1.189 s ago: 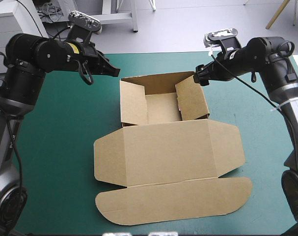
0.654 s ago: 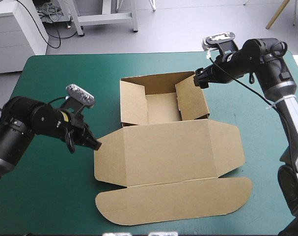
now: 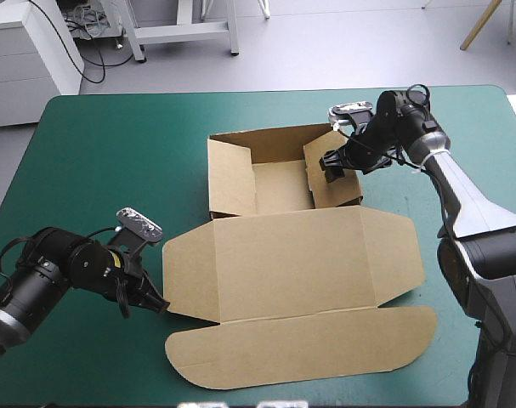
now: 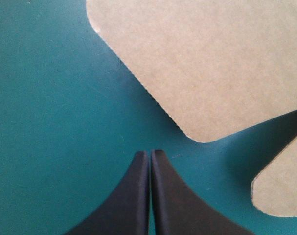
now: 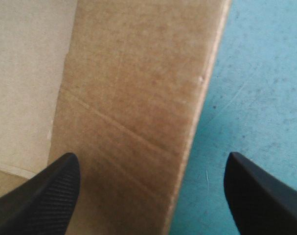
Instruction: Fold the box
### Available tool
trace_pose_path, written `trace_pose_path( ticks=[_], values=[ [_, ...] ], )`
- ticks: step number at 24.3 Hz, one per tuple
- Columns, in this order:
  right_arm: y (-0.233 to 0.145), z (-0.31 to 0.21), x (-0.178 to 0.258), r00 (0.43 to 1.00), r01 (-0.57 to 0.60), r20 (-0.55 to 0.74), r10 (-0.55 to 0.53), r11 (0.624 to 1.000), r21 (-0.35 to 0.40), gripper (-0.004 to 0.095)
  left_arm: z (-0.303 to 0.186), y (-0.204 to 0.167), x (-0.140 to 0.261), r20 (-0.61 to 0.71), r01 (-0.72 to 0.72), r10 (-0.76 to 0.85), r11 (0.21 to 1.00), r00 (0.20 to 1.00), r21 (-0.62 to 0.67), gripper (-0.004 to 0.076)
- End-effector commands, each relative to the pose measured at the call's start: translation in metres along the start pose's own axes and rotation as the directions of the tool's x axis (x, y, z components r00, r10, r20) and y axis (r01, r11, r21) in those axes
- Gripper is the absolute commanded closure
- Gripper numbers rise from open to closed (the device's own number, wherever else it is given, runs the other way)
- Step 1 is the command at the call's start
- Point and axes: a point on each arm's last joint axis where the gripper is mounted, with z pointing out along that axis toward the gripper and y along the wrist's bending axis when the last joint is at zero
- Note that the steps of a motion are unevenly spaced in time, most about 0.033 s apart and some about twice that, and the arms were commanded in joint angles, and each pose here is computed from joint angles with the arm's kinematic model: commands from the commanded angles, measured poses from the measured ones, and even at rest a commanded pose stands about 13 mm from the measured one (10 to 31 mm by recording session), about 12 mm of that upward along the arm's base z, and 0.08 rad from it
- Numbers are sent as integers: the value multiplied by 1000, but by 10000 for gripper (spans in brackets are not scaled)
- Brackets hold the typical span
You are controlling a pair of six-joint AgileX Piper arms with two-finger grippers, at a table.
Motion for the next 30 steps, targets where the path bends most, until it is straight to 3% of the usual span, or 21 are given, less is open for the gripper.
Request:
trace_pose_path(
  ticks=[1,6,14,18,22,26,30],
  values=[
    [3,-20,-5,997,9,72,-8,1000,-4,254,-11,0,-5,77,8,-7,1000,997,-13,734],
    [2,-10,-5,999,0,50,1,1000,-18,415,-11,0,-5,81,8,-7,1000,997,-13,734],
    [4,-9,-5,999,-5,49,7,999,-33,906,-11,0,-5,81,8,-7,1000,997,-13,734],
    [4,-16,-8,996,0,89,1,1000,-18,927,-11,0,-5,81,8,-7,1000,997,-13,734],
    [-12,-55,-6,983,11,182,-31,994,109,927,-11,0,-5,81,8,-7,1000,997,-13,734],
    [-56,-104,10,961,-104,272,51,978,182,927,-11,0,-5,78,8,-7,1000,997,-13,734],
    [-115,-139,39,935,-263,301,187,935,239,927,-11,0,-5,76,8,-7,1000,997,-12,734]
  ],
)
